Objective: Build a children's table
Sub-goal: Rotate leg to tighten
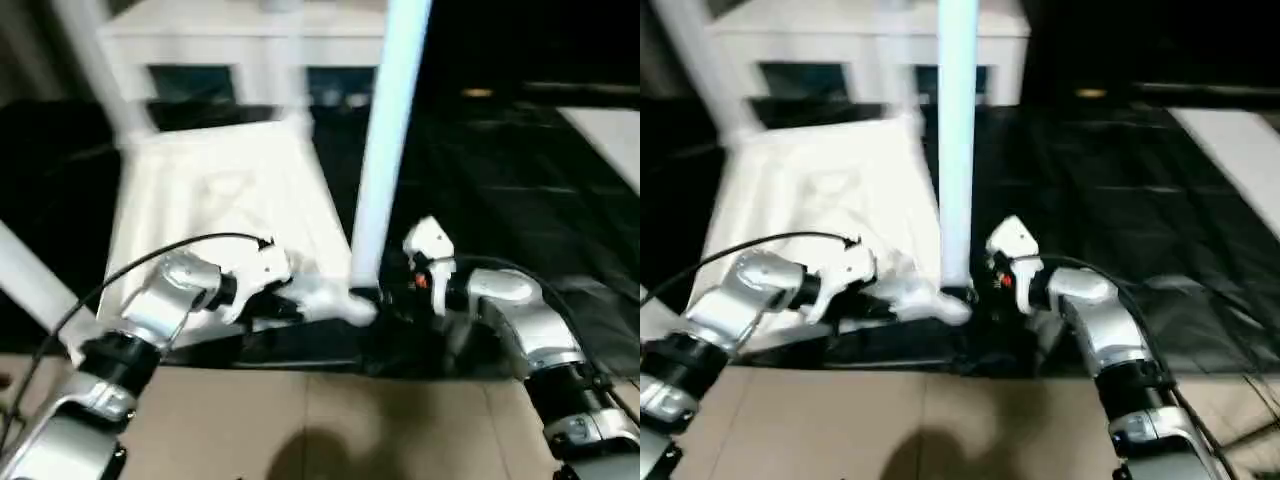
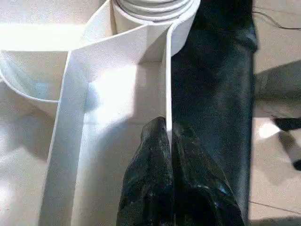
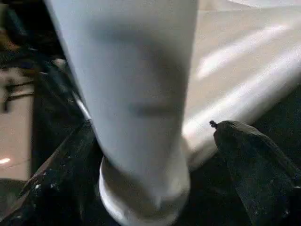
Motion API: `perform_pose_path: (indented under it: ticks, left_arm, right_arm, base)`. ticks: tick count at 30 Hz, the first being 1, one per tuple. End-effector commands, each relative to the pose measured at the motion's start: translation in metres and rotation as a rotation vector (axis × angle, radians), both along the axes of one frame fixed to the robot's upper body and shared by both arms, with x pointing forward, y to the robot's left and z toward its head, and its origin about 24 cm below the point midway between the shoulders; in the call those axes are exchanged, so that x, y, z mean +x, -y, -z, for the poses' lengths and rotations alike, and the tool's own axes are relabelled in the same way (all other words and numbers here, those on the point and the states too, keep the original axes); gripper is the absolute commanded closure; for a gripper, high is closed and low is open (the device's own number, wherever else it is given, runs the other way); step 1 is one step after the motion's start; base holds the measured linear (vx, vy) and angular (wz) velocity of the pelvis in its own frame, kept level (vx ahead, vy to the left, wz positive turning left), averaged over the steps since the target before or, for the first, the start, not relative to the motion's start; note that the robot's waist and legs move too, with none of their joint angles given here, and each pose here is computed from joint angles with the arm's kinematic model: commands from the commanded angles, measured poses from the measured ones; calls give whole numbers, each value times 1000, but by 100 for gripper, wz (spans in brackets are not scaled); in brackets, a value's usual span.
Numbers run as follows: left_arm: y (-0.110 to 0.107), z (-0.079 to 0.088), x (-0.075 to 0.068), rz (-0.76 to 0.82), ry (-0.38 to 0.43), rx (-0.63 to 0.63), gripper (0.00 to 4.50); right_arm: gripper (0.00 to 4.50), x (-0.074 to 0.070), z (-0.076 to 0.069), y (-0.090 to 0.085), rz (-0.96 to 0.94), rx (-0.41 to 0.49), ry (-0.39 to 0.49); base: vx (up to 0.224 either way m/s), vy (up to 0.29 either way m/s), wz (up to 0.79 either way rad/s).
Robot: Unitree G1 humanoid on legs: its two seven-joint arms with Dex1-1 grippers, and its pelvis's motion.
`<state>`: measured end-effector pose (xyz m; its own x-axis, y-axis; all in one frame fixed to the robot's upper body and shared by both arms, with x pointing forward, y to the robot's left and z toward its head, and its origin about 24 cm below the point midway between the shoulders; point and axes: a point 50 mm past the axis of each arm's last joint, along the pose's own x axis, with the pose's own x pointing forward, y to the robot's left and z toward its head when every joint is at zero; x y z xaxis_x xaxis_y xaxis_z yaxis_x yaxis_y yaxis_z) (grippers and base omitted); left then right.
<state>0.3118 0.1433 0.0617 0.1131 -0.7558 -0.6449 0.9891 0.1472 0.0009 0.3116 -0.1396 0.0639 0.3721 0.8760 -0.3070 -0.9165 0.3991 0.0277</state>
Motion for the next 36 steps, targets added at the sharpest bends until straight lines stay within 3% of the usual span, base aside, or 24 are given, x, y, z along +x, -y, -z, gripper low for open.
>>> perform_pose_path:
  ticks: [1,6,13,26,33,36]
  left_arm:
    - [8,-1,-5,67,-28,-16,450]
    - [5,1,-10,54,-49,-10,450]
    - [1,5,-8,16,-64,6,450]
    - [-3,6,-6,-19,-39,19,450]
    - [-5,9,-5,-36,-47,30,450]
    - [-4,12,-1,-101,-29,35,450]
  right_arm:
    - [56,-2,-5,2,-59,-10,0]
    - [56,-7,0,4,-168,-98,-13]
    - [56,-4,2,1,-178,-114,-20]
    - [176,0,3,4,-217,-168,-10]
    - [189,1,5,4,-234,-186,-14]
    - [189,4,7,0,-129,-132,-19]
  base:
    - [0,0,0]
    - [0,0,0]
    - [0,0,0]
    - [0,0,0]
    - [0,0,0]
    - [0,0,0]
